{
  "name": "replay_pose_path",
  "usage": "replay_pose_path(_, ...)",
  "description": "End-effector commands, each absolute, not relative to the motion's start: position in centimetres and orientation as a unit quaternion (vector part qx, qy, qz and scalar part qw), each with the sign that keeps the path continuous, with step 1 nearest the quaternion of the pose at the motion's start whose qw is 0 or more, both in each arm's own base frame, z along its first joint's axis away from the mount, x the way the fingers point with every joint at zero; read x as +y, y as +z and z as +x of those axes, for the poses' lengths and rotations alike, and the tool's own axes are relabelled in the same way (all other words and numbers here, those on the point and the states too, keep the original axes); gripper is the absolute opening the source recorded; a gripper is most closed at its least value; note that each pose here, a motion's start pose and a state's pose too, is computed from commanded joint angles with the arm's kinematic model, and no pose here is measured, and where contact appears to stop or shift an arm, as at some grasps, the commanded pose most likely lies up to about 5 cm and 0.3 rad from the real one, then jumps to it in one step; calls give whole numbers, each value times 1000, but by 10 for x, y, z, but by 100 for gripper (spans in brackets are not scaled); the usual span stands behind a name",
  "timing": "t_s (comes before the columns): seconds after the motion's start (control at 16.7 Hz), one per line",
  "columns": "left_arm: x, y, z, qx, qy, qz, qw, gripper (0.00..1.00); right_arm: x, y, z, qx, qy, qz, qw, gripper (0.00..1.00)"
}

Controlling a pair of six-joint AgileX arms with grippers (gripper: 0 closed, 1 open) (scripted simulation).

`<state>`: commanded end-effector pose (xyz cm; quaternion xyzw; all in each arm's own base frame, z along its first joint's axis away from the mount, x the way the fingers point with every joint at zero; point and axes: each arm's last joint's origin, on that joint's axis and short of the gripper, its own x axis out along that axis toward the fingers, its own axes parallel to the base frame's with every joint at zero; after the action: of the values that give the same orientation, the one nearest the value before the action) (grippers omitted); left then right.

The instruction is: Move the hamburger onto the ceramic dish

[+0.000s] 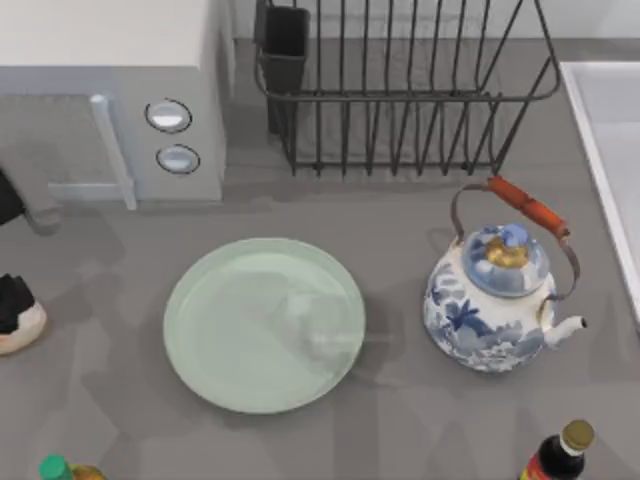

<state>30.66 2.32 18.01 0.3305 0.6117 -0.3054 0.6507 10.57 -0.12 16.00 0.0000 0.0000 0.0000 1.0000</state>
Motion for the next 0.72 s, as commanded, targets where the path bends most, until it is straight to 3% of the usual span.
replay_pose_path(0.24, 26, 172, 324, 622, -336, 336, 622, 100, -1, 160, 106, 0, 0, 0, 1000, 100)
replay_pose_path(0.72, 27, 166, 319, 621, -335, 337, 623, 100, -1, 160, 106, 0, 0, 0, 1000, 100)
